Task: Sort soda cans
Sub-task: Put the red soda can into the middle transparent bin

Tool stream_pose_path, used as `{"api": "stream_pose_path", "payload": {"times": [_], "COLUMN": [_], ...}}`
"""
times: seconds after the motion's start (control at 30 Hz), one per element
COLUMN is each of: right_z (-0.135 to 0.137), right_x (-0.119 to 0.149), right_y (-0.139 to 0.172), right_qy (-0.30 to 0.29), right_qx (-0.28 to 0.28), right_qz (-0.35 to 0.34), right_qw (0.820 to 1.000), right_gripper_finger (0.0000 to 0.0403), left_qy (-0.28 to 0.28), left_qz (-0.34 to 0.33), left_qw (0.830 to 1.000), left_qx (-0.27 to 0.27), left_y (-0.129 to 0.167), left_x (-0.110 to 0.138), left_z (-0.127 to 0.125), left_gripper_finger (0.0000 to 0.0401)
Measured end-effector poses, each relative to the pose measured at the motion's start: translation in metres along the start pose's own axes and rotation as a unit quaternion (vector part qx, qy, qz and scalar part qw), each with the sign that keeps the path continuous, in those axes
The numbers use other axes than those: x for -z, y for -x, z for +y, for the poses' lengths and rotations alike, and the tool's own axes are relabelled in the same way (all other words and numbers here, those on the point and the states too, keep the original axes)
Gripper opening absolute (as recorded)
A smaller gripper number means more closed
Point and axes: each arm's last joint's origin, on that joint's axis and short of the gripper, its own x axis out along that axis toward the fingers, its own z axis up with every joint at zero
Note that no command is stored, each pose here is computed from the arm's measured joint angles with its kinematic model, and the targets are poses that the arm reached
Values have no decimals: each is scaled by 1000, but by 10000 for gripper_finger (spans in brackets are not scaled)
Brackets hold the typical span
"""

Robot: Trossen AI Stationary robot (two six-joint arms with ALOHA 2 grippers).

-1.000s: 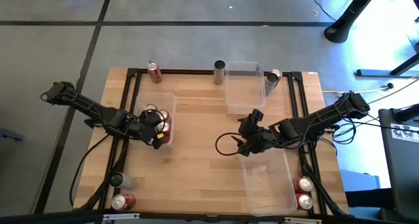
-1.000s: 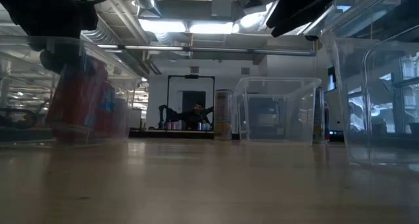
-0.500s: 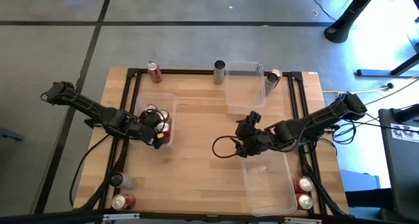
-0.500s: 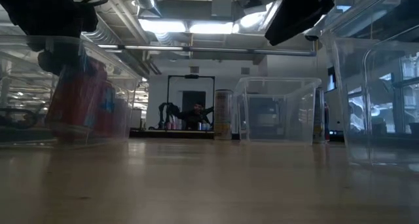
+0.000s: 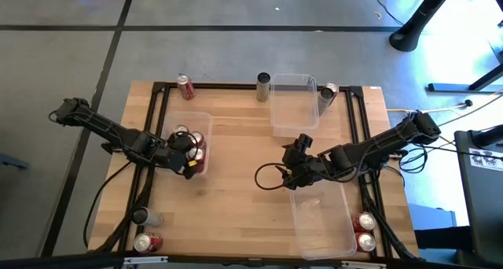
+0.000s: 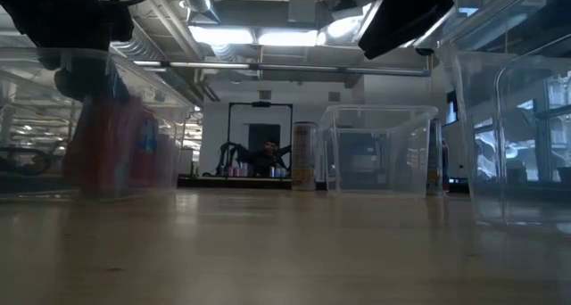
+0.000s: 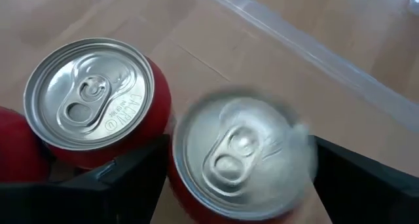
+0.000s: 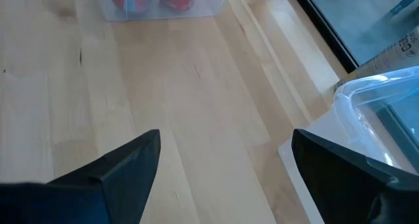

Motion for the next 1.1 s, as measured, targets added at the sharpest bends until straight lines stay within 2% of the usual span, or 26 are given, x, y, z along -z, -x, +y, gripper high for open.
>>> {"api": "stream_pose_path", "payload": {"times": [0.23, 0.47, 0.7, 0.83, 0.93, 1.1], "right_z": [0, -2, -14, -25, -31, -24], "right_x": [0, -1, -19, -25, -28, -21], "right_y": [0, 3, 36, 60, 77, 104], "right_qy": [0, -2, 4, -16, -45, -61], "right_qx": [0, -3, -89, -141, -175, -207], "right_qz": [0, -1, 60, 131, 192, 268], "right_qw": [1000, 1000, 994, 981, 965, 939], "right_gripper_finger": [344, 344, 344, 344, 344, 344], "left_qy": [-9, -13, -32, -37, -47, -68], "left_qz": [-1, -2, -52, -99, -128, -172], "left_qw": [1000, 1000, 996, 990, 984, 974], "left_qx": [0, 5, 67, 96, 112, 132], "left_y": [0, 5, 36, 49, 52, 54], "left_x": [0, -3, -29, -41, -46, -55], "left_z": [0, 0, -4, -6, -9, -17], "left_gripper_finger": [378, 384, 384, 384, 384, 384]}}
